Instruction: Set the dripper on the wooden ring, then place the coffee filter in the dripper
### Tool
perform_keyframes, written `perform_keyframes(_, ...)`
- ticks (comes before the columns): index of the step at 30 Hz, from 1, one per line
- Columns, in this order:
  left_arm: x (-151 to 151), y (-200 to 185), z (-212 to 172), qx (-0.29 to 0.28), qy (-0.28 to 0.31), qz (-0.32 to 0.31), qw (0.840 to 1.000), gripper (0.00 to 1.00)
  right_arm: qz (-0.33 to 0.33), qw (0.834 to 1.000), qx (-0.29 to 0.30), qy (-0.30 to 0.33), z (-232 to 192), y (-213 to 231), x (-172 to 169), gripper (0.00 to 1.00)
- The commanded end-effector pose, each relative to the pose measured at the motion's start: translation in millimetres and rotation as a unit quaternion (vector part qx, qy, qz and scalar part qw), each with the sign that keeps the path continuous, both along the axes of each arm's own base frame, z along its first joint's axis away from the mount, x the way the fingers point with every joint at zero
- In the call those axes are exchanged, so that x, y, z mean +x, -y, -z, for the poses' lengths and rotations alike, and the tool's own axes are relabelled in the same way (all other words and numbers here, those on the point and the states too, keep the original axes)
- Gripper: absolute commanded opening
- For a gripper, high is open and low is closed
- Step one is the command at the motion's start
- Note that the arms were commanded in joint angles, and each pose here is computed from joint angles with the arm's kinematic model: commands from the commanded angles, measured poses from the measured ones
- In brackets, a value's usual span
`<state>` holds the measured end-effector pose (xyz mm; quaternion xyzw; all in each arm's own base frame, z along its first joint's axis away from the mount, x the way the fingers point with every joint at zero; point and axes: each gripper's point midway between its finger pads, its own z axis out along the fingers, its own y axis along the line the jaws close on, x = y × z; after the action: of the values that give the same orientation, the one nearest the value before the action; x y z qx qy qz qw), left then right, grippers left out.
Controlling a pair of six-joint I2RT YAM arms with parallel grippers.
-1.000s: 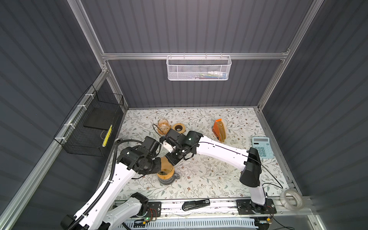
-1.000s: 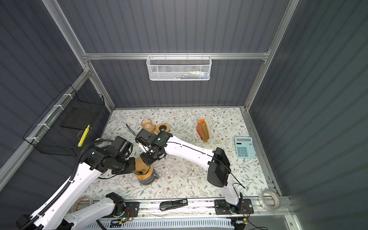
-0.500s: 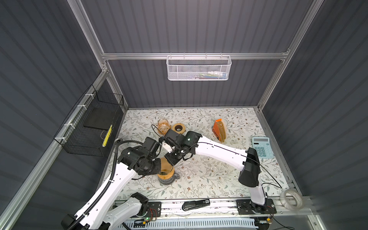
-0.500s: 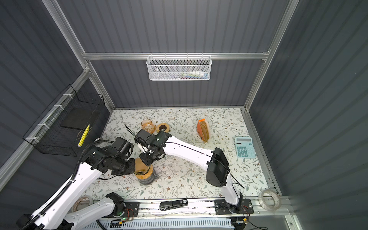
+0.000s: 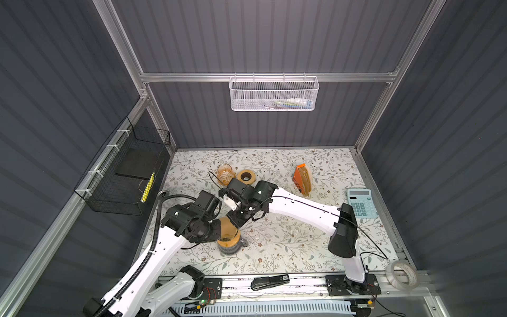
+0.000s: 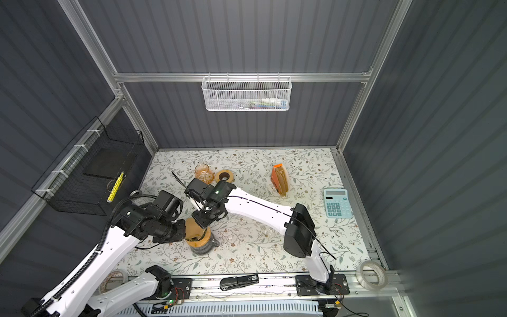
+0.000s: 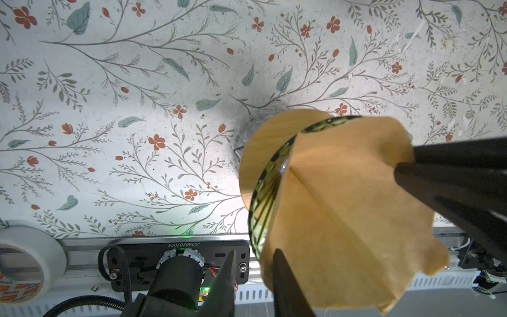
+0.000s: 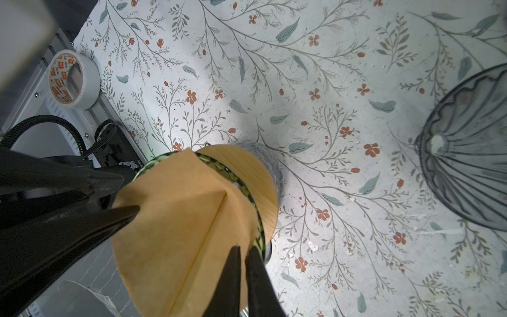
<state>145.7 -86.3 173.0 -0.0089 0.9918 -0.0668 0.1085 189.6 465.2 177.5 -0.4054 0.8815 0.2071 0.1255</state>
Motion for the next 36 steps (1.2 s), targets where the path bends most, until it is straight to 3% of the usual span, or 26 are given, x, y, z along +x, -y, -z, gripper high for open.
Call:
perform_keyframes(1,-4,-5,0,0.011,-0.001,0.002,1.000,0.25,-0.003,1.000,-0.015,0.002,7,-1,0,0.11)
perform_keyframes(21,-2,-3,3,0.011,-0.001,0.005,1.000,0.26,0.000,1.000,-0.020,0.003,9,0,0,0.11)
perform_keyframes(36,4,-2,-26,-0.003,0.032,0.003,0.999,0.29,0.004,1.000,0.005,0.022,-19,2,1,0.23)
